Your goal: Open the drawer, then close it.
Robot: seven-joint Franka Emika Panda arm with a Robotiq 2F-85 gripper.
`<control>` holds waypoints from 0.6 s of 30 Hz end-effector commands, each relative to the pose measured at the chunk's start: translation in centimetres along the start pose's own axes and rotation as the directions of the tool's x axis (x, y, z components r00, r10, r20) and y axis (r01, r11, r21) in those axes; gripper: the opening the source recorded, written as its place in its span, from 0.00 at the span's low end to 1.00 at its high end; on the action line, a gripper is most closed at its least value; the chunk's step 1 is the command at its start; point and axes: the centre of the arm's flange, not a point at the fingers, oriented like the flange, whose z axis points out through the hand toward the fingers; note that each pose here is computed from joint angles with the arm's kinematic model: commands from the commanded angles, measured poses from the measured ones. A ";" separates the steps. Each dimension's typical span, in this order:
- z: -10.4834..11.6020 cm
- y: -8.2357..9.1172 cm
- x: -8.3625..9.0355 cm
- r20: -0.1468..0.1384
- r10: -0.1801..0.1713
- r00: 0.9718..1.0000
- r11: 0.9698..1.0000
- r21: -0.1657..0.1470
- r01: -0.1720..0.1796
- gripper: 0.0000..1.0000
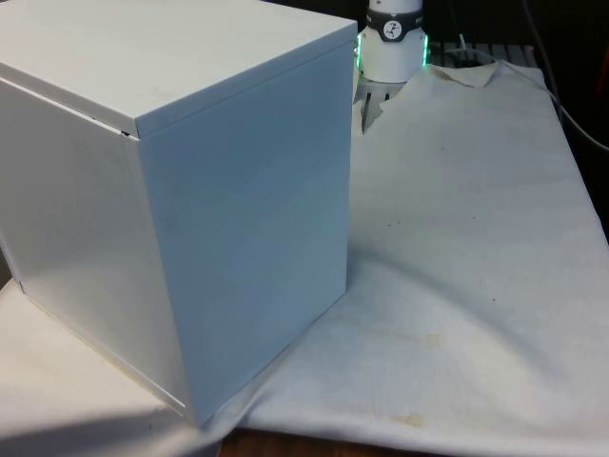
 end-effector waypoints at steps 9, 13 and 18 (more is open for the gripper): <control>-0.6 1.2 -0.3 -0.035 -0.069 0.997 0.998 -0.012 0.069 1.00; -0.7 1.7 -0.3 -0.050 -0.094 0.994 0.996 -0.018 0.093 1.00; -0.7 2.1 -0.3 -0.065 -0.117 0.991 0.993 -0.025 0.116 1.00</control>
